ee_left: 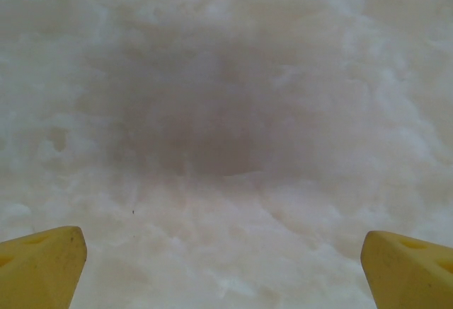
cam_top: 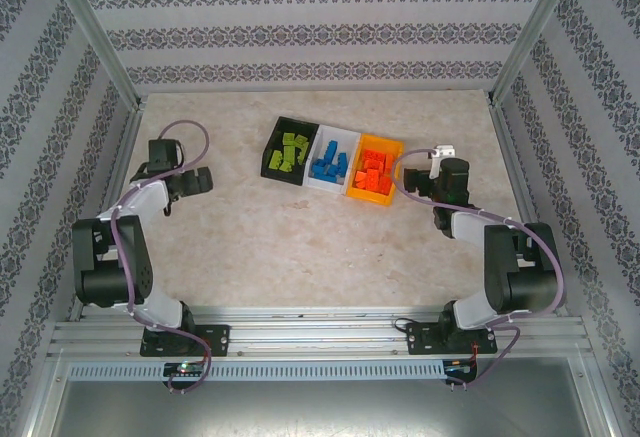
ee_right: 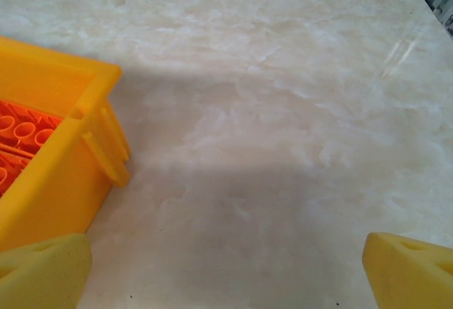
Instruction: Sort the legos into containers by color
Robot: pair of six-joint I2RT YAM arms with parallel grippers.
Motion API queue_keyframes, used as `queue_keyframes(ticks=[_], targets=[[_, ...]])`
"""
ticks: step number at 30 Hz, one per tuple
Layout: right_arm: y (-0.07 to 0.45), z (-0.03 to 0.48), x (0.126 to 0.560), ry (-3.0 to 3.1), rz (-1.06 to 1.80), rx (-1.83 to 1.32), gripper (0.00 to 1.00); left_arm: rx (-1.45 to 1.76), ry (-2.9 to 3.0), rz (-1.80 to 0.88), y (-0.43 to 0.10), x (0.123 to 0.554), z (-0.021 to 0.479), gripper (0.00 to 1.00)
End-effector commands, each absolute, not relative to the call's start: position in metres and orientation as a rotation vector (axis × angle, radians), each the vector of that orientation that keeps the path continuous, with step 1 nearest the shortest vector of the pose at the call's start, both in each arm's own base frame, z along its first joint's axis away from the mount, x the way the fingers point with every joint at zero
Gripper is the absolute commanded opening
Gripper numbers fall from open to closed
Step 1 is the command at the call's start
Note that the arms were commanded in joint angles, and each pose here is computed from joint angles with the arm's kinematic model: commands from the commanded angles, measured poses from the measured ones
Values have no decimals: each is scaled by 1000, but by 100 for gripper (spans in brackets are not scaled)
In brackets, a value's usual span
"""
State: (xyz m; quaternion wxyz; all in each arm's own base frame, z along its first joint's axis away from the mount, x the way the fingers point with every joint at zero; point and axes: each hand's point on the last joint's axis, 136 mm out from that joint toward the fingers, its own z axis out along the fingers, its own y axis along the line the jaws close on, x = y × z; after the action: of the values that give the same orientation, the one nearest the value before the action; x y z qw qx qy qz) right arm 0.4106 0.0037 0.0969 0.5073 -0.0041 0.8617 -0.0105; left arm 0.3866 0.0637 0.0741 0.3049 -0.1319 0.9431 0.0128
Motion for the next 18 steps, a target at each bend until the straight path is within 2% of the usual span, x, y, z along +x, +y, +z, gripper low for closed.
queue_keyframes(ticks=[1, 8, 18], targets=[[8, 105, 415, 2039, 10, -10, 98, -293, 2348, -47, 53, 414, 77, 100], [7, 105, 415, 2040, 9, -8, 98, -131, 2118, -102, 28, 424, 83, 100], [8, 104, 416, 2052, 8, -12, 98, -5, 1950, -97, 7, 404, 95, 100]])
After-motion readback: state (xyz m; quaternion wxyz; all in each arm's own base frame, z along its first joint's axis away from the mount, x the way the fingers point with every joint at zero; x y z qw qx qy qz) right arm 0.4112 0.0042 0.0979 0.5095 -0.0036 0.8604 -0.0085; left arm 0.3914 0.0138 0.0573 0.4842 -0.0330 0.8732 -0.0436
